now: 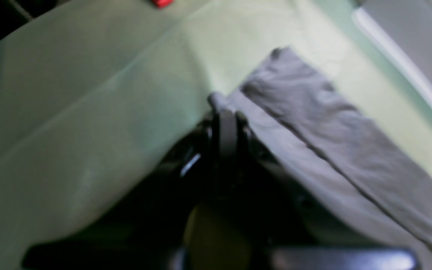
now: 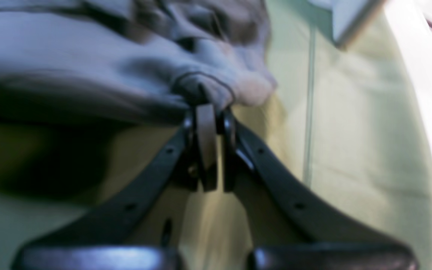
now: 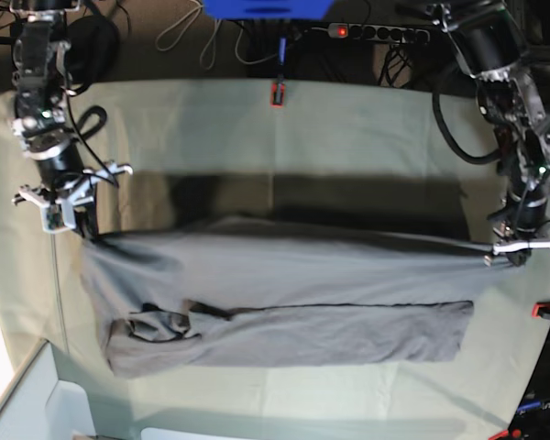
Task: Layout the t-shirt on the table in an organized manner, then fold the t-shirt properly
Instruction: 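Pull the grasped edge with both grippers to straighten the t-shirt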
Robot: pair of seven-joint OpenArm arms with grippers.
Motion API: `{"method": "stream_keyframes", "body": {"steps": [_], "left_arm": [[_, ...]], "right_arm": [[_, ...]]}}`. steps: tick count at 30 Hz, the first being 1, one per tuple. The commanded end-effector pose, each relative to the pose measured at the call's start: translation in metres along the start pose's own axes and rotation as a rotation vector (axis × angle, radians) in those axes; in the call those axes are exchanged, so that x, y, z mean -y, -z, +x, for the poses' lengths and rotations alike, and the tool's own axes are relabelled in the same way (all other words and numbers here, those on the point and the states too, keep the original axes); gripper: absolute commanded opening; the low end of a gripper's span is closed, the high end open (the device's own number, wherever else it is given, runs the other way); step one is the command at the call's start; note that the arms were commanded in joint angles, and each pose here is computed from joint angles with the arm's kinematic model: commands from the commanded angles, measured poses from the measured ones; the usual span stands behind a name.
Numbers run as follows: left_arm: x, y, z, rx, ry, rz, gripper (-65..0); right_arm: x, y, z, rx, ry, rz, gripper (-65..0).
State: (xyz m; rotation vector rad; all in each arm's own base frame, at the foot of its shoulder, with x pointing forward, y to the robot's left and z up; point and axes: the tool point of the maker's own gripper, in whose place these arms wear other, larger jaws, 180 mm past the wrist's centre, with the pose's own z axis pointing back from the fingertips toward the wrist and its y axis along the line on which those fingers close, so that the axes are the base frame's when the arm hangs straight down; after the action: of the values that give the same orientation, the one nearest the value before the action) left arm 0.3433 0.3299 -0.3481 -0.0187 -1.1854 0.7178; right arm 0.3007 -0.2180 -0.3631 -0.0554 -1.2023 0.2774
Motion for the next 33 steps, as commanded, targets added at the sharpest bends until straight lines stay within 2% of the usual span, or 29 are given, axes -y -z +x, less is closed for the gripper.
{"method": "stream_keyframes", "body": {"steps": [1, 9, 13, 16, 25, 30, 33], "left_arm": [[-0.004, -0.005, 0.021, 0.059, 0.007, 0.006, -64.8], [-0.038, -0.041, 0.019, 0.021, 0.010, 0.077, -64.8], [-0.044, -0.046, 0.017, 0.017, 0.025, 0.088, -64.8], [-0.044, -0.040, 0.013, 0.006, 0.014, 0.089, -64.7], [-0.021, 0.011, 0.002, -0.046, -0.116, 0.063, -64.5], [-0.007, 0.027, 0.005, -0.052, -0.154, 0.044, -64.4], [-0.004, 0.028, 0.007, -0.051, -0.157, 0.040, -63.9]], "right_arm": [[0.003, -0.008, 0.009, 0.034, -0.015, 0.018, -65.0], [-0.009, -0.053, 0.001, 0.004, -0.065, 0.061, -65.0], [-0.009, -0.058, 0.008, 0.014, -0.081, 0.062, -65.0], [-0.005, -0.039, 0.009, 0.027, -0.056, 0.051, -65.0], [-0.017, 0.060, -0.002, -0.013, 0.044, 0.122, -65.0], [-0.012, 0.093, 0.005, -0.024, 0.069, 0.130, -65.0], [-0.007, 0.102, 0.010, -0.045, 0.067, 0.124, -55.6]]}}
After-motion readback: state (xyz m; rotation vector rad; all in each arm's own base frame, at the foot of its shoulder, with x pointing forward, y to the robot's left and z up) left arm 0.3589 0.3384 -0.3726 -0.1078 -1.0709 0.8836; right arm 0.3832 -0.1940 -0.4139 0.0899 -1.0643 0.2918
